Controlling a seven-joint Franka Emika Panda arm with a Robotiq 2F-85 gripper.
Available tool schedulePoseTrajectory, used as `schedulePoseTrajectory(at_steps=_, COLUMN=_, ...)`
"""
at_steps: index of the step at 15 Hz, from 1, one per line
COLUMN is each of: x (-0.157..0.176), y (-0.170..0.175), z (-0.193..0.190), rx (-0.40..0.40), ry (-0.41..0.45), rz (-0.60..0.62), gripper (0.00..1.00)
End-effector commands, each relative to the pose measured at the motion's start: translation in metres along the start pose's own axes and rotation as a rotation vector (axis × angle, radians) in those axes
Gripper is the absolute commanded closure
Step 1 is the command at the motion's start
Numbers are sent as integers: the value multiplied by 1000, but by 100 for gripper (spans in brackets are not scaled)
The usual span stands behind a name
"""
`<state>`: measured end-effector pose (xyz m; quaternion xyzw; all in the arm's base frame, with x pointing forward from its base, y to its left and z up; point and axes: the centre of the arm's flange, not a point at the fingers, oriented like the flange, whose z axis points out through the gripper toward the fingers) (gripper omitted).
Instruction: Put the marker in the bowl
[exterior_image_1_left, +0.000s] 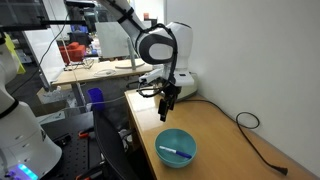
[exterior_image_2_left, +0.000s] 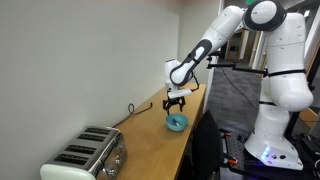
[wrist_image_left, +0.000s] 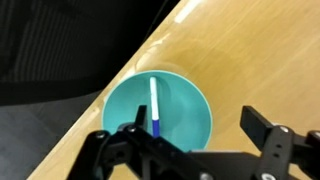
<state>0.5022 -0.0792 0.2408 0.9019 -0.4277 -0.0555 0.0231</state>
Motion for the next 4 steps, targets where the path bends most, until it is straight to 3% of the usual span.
schedulePoseTrajectory(at_steps=1, x=-9, y=7, z=-12, rx=-24, ry=81, rz=-31, gripper=0)
schedulePoseTrajectory(at_steps=4, x=-11, y=8, z=-18, rx=-35, ry=124, rz=-59, gripper=0)
